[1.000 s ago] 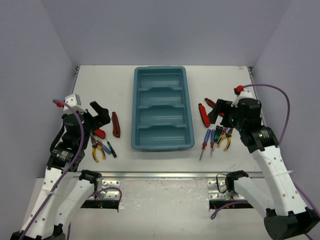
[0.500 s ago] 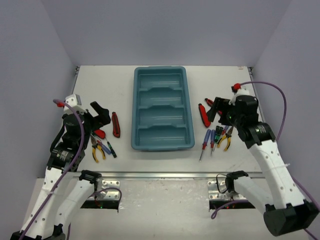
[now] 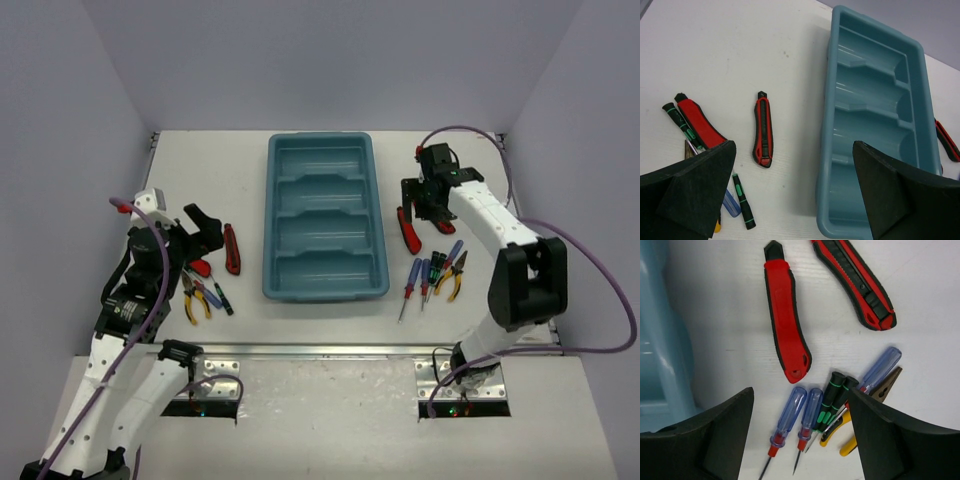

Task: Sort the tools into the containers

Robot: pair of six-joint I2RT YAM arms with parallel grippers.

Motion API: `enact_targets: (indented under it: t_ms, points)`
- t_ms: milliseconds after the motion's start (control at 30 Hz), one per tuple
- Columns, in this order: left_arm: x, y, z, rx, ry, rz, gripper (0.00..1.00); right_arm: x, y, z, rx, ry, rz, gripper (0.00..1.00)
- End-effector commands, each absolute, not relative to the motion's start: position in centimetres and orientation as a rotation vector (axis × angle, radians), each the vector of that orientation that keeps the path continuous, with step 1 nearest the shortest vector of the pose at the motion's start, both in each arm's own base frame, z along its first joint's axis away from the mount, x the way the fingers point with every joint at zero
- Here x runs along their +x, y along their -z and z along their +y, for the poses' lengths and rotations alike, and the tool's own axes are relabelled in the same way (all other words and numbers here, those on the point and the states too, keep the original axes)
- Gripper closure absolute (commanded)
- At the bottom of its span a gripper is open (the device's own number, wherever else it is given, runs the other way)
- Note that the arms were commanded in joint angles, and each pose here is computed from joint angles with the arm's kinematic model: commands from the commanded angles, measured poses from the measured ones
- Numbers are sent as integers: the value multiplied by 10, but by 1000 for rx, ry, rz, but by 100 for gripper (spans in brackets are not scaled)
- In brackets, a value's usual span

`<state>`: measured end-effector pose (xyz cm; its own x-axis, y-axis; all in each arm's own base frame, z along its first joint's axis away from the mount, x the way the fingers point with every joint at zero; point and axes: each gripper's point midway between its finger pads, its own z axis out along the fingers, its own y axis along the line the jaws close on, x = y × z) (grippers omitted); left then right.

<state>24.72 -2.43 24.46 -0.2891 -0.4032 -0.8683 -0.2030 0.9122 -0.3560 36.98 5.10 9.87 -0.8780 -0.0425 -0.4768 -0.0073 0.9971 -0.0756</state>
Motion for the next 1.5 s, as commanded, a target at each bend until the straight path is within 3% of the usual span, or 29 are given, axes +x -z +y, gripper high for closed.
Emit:
enact_targets:
  t_ms: [0,267,367,533,700,900,1100,1300,1467]
  points:
    - [250,-255,-33,-404,254,1843,0,390,-72,51,-160,113,2687,29]
    - [251,-255,-38,-380,271,1850,0,389,6,59,-250,59,2854,44]
    - [251,-255,-40,-372,278,1849,0,387,16,55,-267,80,2872,57]
    - [252,-253,-42,-361,285,1858,0,392,1,52,-227,66,2840,86]
    - [252,-254,-43,-359,287,1857,0,408,-51,45,-156,121,2701,100]
    - [253,-252,-45,-348,297,1867,0,439,-141,68,-212,24,2400,100]
    - [250,-257,-43,-352,300,1842,0,479,-205,114,-555,121,2043,100]
    - [251,-257,-43,-351,298,1842,0,523,-248,168,-850,194,1731,100]
    - [251,-255,-44,-351,296,1848,0,554,-250,218,-1104,208,1453,100]
